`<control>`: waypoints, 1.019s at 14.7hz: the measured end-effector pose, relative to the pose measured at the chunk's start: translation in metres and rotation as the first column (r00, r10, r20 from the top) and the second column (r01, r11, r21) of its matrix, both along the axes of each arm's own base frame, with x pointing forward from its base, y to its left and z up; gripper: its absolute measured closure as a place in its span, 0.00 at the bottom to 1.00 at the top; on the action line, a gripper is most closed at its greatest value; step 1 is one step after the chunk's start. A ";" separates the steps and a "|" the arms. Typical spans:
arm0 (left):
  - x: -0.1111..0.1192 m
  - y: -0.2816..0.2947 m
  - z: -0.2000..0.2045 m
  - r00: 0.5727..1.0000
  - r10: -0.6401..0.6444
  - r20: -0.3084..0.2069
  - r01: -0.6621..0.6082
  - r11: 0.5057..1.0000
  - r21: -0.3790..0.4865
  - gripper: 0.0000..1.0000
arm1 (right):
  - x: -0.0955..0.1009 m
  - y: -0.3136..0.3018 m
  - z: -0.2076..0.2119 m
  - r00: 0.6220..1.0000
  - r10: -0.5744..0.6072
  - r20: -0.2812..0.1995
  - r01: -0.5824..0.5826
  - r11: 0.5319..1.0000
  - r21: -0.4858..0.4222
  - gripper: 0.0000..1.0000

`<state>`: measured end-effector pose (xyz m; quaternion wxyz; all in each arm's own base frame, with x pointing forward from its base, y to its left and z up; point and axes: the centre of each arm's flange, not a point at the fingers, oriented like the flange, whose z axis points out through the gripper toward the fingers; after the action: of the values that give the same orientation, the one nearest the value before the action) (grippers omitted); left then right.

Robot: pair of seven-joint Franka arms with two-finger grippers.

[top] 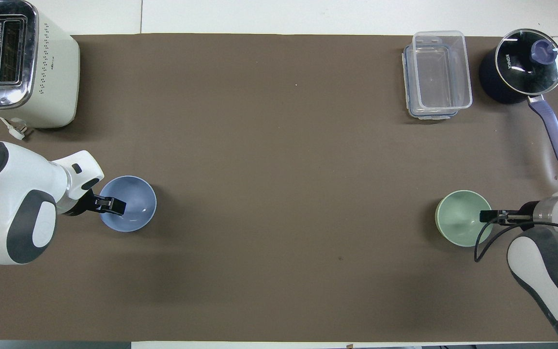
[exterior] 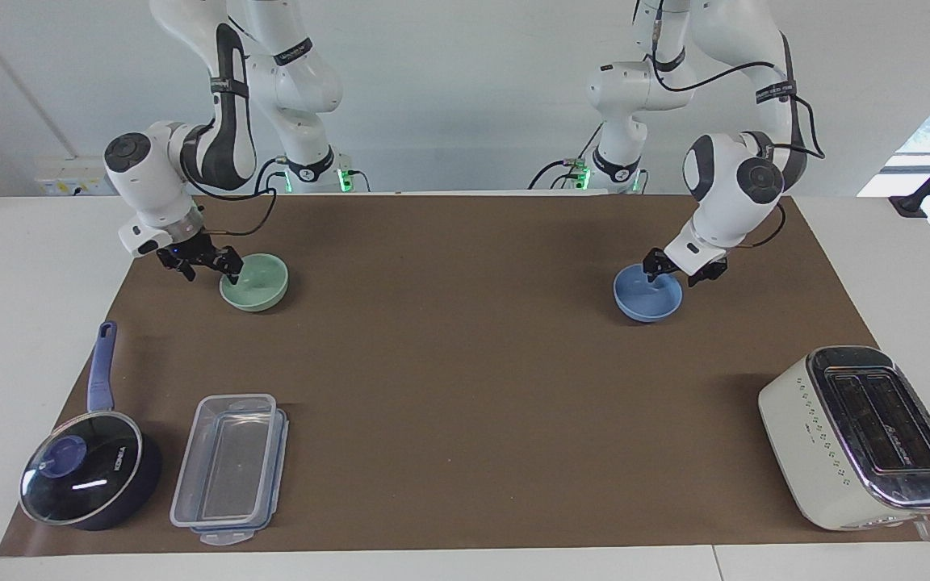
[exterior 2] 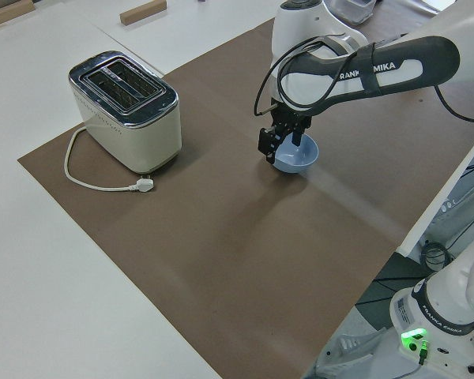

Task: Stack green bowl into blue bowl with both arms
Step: 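Grasp the blue bowl with the left gripper while the right gripper grasps the green bowl, then carry the blue bowl toward the table centre with the left gripper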

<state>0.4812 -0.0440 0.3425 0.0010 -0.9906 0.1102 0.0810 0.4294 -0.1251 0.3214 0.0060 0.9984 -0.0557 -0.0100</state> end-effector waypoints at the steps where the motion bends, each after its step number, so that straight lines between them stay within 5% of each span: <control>1: -0.001 0.000 -0.003 1.000 -0.002 0.003 0.002 1.000 0.000 0.36 | 0.000 0.002 0.000 1.000 0.003 -0.002 -0.003 1.000 0.001 0.03; 6: -0.002 0.000 -0.004 1.000 -0.006 0.012 0.006 1.000 -0.001 0.90 | -0.002 0.007 -0.003 0.999 0.050 -0.007 -0.049 0.997 0.067 0.03; 9: 0.006 -0.001 0.006 0.999 -0.007 0.032 0.007 1.000 -0.003 0.96 | -0.002 0.007 -0.002 0.998 0.056 -0.006 -0.056 0.996 0.068 0.09; 12: 0.034 -0.019 0.046 1.000 -0.006 0.010 0.006 1.000 -0.007 0.96 | -0.001 0.006 -0.002 0.998 0.056 -0.004 -0.055 0.996 0.068 0.44; 15: 0.056 -0.107 0.092 0.990 0.142 -0.009 -0.142 0.989 -0.032 0.96 | 0.000 0.007 0.000 0.998 0.058 -0.001 -0.058 0.996 0.066 0.74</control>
<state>0.5370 -0.1515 0.4350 -0.0213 -0.9955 0.0409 0.0823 0.4292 -0.1178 0.3210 -0.0268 0.9992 -0.0264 -0.0130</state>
